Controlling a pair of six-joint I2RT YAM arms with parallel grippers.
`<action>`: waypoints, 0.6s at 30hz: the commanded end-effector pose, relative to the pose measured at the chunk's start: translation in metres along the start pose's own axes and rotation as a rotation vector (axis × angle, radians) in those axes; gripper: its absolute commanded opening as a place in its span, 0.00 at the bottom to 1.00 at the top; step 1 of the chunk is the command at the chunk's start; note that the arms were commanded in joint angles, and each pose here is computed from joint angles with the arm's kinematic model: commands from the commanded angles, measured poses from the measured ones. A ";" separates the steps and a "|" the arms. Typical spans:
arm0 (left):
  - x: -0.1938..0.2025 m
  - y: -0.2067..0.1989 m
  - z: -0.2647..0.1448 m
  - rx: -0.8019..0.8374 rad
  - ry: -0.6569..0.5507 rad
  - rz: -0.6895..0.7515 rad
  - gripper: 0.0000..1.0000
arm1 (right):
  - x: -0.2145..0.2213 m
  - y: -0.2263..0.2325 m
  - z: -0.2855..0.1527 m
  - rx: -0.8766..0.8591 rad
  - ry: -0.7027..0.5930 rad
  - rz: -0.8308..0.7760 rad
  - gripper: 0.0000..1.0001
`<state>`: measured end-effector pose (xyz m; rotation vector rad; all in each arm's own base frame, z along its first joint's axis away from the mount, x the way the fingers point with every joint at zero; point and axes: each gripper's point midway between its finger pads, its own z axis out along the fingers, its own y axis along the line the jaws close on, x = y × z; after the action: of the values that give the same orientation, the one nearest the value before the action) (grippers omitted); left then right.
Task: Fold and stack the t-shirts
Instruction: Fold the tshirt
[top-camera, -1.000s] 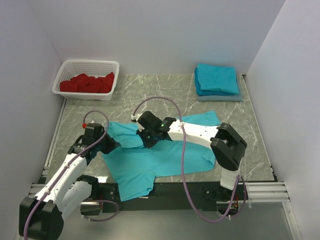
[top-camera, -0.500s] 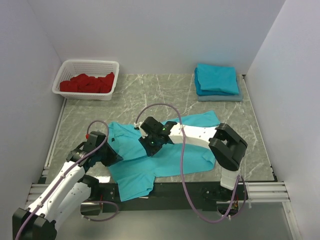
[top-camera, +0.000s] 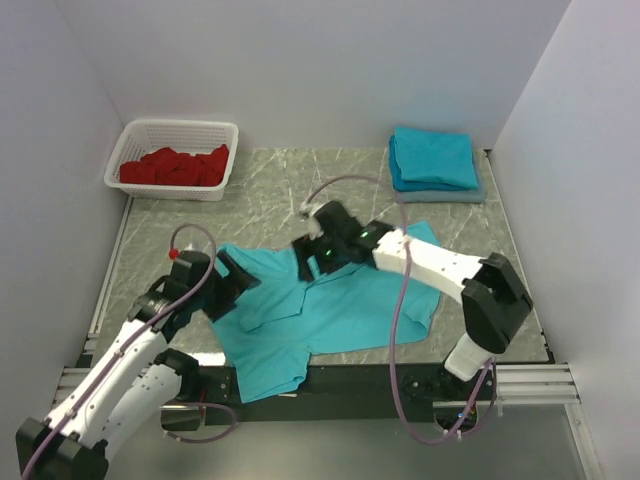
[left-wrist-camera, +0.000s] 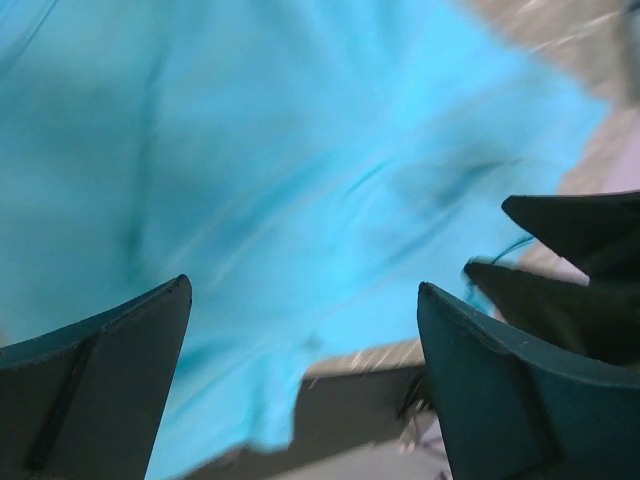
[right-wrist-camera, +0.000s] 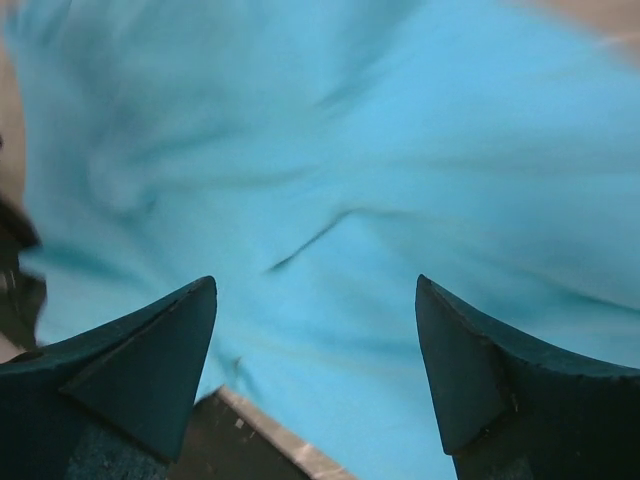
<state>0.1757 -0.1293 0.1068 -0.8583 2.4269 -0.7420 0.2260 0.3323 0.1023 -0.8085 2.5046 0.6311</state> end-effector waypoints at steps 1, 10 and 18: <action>-0.048 -0.070 0.004 0.211 -0.183 0.089 0.99 | -0.048 -0.063 -0.033 0.103 -0.195 0.183 0.87; -0.116 -0.089 0.096 0.074 -0.260 0.149 1.00 | -0.045 -0.225 -0.049 0.398 -0.237 0.481 0.89; -0.158 -0.043 0.141 -0.041 -0.290 0.074 0.99 | -0.029 -0.272 -0.037 0.406 -0.185 0.609 0.90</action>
<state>0.3556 -0.1106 0.0550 -0.8492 2.2990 -0.5046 0.3918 0.1245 0.0617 0.1394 2.5936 0.2910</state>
